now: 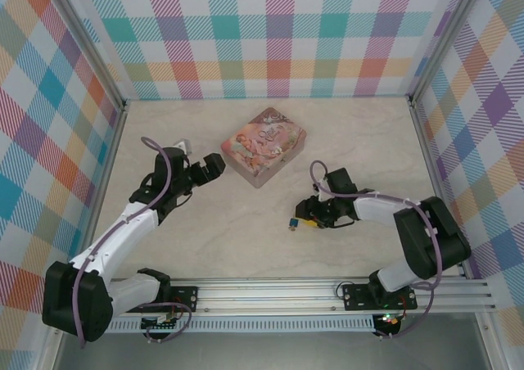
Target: Unlock the padlock with the key
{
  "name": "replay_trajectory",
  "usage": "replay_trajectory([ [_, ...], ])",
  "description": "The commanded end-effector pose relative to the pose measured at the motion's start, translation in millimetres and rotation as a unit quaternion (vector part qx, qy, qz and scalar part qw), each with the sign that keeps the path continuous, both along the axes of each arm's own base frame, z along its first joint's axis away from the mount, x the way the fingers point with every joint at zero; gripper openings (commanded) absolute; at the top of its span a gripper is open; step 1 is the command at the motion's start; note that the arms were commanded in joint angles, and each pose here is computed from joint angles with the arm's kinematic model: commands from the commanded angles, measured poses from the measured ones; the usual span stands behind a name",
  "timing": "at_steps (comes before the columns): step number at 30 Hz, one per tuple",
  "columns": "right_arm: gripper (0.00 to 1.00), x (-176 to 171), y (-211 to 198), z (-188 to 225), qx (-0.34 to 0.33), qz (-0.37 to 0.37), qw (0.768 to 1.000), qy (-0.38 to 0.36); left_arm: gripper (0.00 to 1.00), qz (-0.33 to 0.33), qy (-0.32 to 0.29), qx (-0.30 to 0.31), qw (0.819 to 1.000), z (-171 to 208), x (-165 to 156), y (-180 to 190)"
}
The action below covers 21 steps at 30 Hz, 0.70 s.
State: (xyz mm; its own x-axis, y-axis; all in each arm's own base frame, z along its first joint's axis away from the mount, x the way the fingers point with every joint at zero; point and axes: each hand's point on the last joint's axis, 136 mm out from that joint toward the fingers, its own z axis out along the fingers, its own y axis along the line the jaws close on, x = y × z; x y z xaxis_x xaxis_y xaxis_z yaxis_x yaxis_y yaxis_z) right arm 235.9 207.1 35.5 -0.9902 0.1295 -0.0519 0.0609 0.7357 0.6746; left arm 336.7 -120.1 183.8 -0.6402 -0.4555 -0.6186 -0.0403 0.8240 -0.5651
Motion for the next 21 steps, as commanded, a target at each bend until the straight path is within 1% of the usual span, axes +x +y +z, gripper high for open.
replay_trajectory([
  [1,0.5,18,-29,22,-0.068,-0.014,0.995,-0.067,1.0,0.021,-0.022,0.042,0.999,17,-2,19],
  [5,0.58,37,-59,57,-0.118,-0.042,0.98,-0.155,1.0,0.055,-0.039,0.078,0.995,23,-6,39],
  [8,0.67,53,-86,81,-0.168,-0.071,0.957,-0.226,1.0,0.095,-0.054,0.113,0.988,23,-9,59],
  [9,0.72,58,-95,89,-0.186,-0.082,0.946,-0.252,1.0,0.111,-0.061,0.127,0.984,23,-10,67],
  [10,0.75,63,-105,95,-0.204,-0.09,0.934,-0.278,1.0,0.129,-0.068,0.14,0.979,23,-11,76],
  [11,0.78,67,-112,99,-0.219,-0.094,0.924,-0.3,1.0,0.141,-0.075,0.151,0.976,23,-12,82],
  [13,0.81,77,-133,107,-0.264,-0.117,0.895,-0.342,1.0,0.165,-0.091,0.177,0.966,21,-16,95],
  [14,0.83,80,-143,109,-0.282,-0.13,0.883,-0.352,1.0,0.177,-0.096,0.189,0.961,20,-17,102],
  [16,0.96,87,-165,111,-0.309,-0.161,0.862,-0.368,1.0,0.199,-0.105,0.221,0.949,17,-21,115],
  [17,1.0,89,-174,110,-0.314,-0.174,0.856,-0.372,1.0,0.203,-0.11,0.235,0.944,17,-22,118],
  [21,1.0,97,-211,92,-0.333,-0.224,0.836,-0.374,1.0,0.205,-0.122,0.288,0.927,14,-24,129],
])
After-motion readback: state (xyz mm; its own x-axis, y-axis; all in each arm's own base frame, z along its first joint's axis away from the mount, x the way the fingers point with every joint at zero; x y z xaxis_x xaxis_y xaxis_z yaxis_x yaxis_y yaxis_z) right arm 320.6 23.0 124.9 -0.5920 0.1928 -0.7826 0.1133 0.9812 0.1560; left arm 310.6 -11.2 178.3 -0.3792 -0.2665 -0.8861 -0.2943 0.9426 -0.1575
